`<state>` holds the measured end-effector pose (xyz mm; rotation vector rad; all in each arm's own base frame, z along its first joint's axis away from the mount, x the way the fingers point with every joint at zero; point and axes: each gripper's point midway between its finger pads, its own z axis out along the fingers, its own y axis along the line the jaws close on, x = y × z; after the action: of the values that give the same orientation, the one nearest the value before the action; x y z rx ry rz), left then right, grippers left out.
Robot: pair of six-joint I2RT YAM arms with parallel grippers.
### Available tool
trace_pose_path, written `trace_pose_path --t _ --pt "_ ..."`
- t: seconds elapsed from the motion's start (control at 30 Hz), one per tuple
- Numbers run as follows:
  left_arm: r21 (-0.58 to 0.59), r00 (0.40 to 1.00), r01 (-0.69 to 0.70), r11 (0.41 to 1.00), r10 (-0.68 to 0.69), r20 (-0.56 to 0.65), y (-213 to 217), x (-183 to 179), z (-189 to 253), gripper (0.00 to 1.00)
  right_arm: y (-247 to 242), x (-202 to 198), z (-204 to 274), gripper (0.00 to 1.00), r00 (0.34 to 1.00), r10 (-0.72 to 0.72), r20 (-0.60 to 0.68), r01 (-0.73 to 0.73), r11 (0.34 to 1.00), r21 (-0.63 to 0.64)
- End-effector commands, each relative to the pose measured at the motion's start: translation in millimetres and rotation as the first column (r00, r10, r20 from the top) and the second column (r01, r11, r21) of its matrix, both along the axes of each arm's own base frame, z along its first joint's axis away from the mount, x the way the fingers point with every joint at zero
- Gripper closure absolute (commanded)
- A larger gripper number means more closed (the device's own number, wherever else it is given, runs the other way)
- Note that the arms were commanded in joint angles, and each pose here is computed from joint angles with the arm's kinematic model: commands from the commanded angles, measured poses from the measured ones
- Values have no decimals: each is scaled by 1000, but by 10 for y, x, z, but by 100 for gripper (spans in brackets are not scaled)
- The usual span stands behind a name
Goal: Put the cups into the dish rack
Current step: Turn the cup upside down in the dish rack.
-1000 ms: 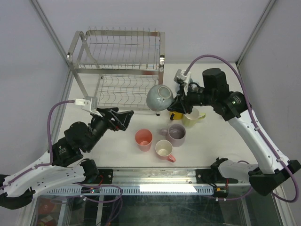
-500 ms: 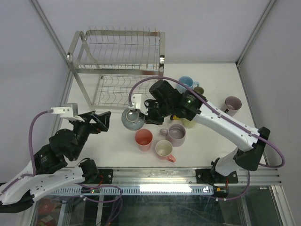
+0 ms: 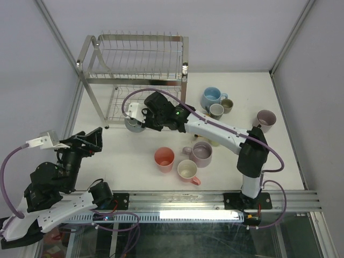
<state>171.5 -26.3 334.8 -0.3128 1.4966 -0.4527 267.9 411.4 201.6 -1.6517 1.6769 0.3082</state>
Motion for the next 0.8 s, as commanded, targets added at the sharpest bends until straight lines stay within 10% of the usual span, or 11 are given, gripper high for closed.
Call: trace_pose_path --t 0.0,0.77 --pt "-54 999 -25 998 28 41 141 -41 5 15 560 452 829 100 971 -61 230 -10 955 296" --pt "-18 995 -96 995 97 30 313 -56 -71 15 997 1339 298 100 932 -349 99 254 822 509"
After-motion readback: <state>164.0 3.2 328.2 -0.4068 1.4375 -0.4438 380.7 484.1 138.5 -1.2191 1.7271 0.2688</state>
